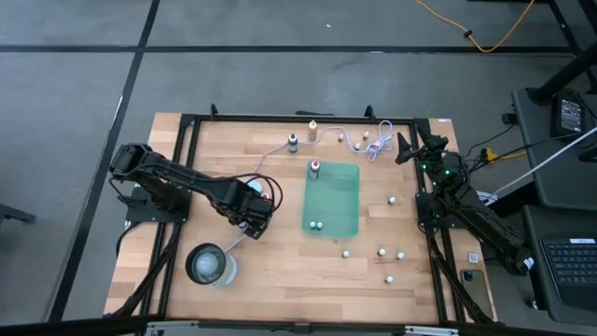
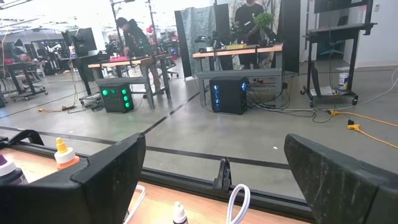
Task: Pick & Place food coloring
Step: Put the big blue food coloring bottle into the green bin
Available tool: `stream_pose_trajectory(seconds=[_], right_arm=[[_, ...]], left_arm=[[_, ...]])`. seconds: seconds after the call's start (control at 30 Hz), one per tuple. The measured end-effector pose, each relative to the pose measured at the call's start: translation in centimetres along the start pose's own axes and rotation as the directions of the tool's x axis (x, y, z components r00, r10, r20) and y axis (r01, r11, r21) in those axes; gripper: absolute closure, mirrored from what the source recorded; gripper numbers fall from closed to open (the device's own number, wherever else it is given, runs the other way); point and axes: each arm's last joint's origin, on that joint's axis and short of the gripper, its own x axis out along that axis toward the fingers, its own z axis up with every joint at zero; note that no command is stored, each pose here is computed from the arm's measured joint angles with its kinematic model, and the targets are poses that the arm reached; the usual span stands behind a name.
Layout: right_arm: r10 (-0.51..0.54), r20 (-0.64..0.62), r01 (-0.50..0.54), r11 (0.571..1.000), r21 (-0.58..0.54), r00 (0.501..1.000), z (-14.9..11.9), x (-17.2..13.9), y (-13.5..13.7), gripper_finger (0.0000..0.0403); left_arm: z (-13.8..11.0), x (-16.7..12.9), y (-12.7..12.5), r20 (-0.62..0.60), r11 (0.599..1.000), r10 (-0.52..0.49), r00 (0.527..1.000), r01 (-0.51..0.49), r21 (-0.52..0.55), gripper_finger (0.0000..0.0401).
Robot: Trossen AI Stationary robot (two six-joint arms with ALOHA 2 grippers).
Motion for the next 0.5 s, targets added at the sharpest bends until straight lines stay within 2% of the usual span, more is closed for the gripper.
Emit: stream_pose_trajectory(seconds=[0.17,0.5], right_arm=[[0.000,0.000,0.000,1.000,0.000,1.000,0.01,0.00,0.00,0.0019],[0.000,0.000,0.000,1.000,0.000,1.000,0.00,0.00,0.00,0.0019]], left_arm=[[0.01,0.00,0.00,0.000,1.000,0.000,1.000,0.000,0.000,0.0092],[0.04,0.00,0.02,0.004,1.000,0.002,1.000,-0.002,0.001,0.0237]])
